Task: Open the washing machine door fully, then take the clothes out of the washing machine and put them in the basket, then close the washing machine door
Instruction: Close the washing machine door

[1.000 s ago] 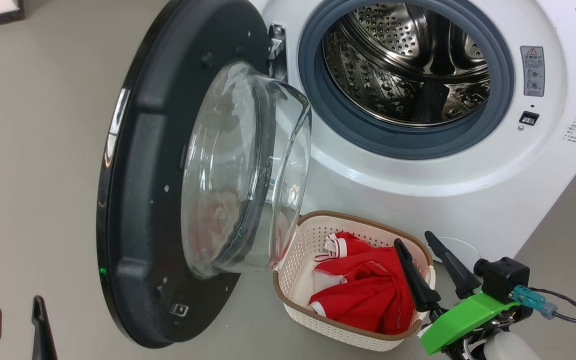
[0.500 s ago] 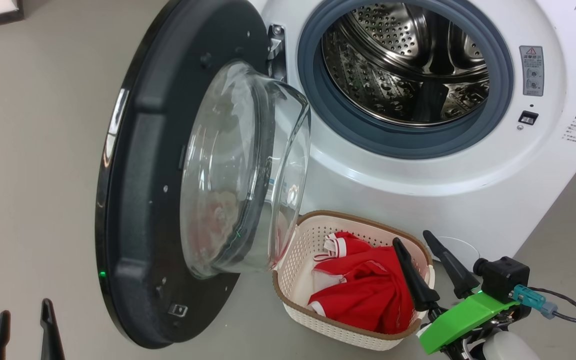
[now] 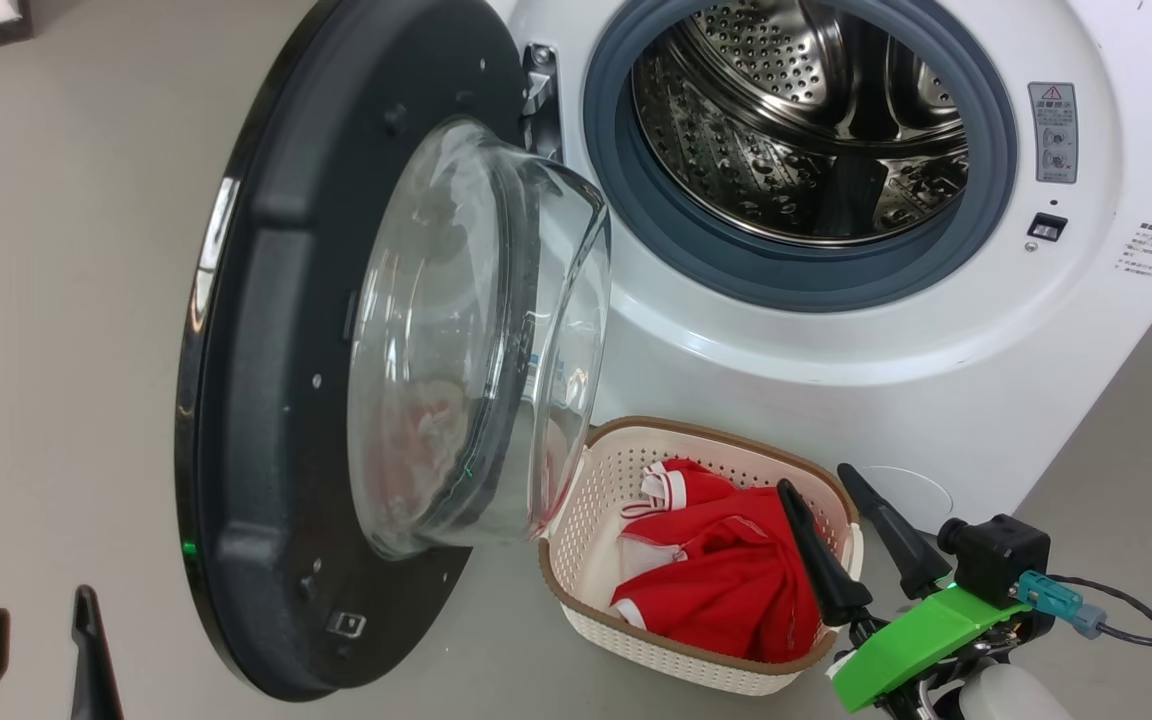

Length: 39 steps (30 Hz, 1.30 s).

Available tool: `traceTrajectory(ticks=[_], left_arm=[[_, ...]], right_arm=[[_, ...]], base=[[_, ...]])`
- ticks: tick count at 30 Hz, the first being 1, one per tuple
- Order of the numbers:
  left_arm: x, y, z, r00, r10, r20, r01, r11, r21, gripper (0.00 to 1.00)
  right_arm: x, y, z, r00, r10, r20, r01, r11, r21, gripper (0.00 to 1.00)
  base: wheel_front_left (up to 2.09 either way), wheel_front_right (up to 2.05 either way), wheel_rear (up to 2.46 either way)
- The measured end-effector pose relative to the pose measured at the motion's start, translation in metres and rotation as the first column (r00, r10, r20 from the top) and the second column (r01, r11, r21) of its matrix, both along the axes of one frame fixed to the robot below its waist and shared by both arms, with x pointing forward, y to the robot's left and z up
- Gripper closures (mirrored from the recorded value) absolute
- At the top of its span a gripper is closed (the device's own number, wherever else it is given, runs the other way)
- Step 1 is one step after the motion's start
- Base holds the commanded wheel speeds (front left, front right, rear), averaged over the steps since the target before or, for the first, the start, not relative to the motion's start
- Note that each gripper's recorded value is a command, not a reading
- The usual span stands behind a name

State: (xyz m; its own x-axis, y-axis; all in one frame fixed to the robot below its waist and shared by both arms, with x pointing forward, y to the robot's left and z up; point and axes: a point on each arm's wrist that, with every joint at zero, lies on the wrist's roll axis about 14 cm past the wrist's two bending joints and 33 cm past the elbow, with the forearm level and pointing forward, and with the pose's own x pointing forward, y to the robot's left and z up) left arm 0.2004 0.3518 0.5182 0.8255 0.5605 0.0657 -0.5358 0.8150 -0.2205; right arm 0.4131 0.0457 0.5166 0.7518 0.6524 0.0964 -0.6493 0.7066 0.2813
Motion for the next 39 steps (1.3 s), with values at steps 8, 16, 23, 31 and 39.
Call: traceTrajectory(ticks=[8,16,23,31,39], left_arm=[[0.004,0.003,0.008,1.0,-0.017,-0.015,0.017,0.999,0.028,0.0],[0.005,0.009,0.019,0.999,-0.022,-0.028,0.024,0.998,0.061,0.59],[0.011,0.026,0.04,0.999,-0.032,-0.021,0.034,0.997,0.074,1.0],[0.031,0.045,0.073,0.995,-0.085,0.059,0.089,0.993,-0.073,1.0],[0.061,0.046,0.085,0.979,-0.19,0.076,0.204,0.941,-0.27,1.0]], right_arm=[[0.0,-0.003,-0.001,1.0,-0.007,-0.004,0.007,1.0,0.0,0.0],[0.001,-0.005,-0.004,1.0,-0.014,-0.014,0.014,1.0,0.004,0.0],[0.003,-0.007,-0.006,1.0,-0.02,-0.021,0.02,1.0,0.006,0.0],[0.007,-0.015,-0.007,0.999,-0.044,-0.024,0.044,0.999,0.009,0.0],[0.01,-0.024,-0.008,0.997,-0.068,-0.025,0.068,0.998,0.008,0.0]], base=[[0.0,0.0,0.0],[0.0,0.0,0.0],[0.0,0.0,0.0],[0.0,0.0,0.0],[0.0,0.0,0.0]])
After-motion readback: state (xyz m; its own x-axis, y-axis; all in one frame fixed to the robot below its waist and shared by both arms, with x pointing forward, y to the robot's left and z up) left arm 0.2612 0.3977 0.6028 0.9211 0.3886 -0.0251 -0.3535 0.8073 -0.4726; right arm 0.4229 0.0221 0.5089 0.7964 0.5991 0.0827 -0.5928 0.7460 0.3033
